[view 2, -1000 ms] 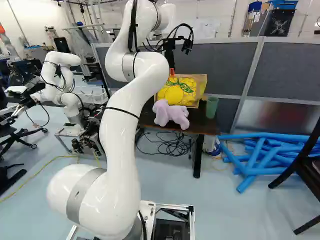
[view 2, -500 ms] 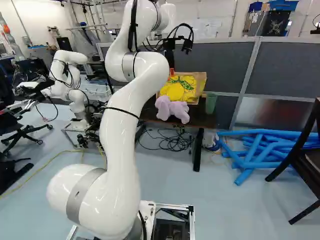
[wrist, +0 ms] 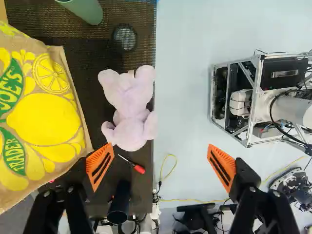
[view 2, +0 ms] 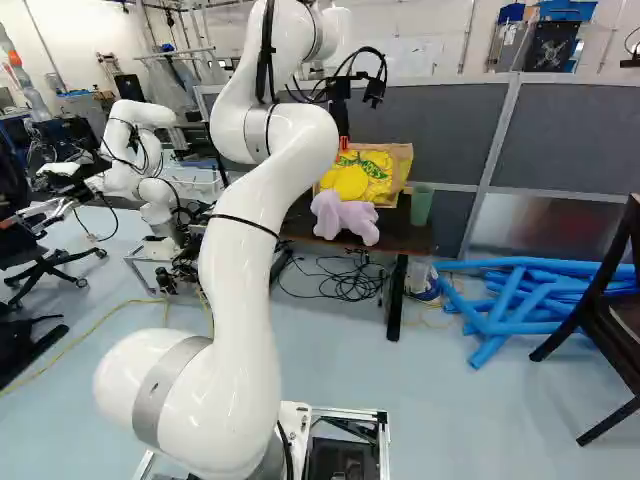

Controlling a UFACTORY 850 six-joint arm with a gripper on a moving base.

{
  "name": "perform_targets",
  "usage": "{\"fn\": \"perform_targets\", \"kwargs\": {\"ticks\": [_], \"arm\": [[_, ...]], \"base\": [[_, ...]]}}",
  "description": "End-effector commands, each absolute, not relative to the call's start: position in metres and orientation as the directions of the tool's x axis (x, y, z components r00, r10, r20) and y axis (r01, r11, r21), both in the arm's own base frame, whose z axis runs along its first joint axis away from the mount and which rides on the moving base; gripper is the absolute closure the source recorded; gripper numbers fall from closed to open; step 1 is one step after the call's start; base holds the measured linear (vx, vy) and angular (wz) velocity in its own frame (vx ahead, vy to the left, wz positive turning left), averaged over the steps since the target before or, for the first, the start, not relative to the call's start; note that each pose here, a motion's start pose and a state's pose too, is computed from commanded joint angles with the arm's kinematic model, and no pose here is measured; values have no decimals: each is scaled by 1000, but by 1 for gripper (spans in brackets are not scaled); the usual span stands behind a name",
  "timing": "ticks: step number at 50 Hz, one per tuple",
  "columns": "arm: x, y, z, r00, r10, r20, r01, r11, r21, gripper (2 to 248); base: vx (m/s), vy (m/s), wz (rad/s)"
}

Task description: Pick up the bag on the ground and place it on the table

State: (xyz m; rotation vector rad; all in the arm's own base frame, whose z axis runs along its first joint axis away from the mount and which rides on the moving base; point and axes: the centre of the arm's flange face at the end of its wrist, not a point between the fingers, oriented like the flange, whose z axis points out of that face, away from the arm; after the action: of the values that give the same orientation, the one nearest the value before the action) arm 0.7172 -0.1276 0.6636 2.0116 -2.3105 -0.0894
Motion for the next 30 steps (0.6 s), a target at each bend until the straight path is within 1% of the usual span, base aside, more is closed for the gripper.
{"fn": "perform_targets", "kwargs": {"ticks": [30], "arm": [[718,-126,662,-120,-993,19,-989,122,82,3]], "base": [[0,0,0]]}}
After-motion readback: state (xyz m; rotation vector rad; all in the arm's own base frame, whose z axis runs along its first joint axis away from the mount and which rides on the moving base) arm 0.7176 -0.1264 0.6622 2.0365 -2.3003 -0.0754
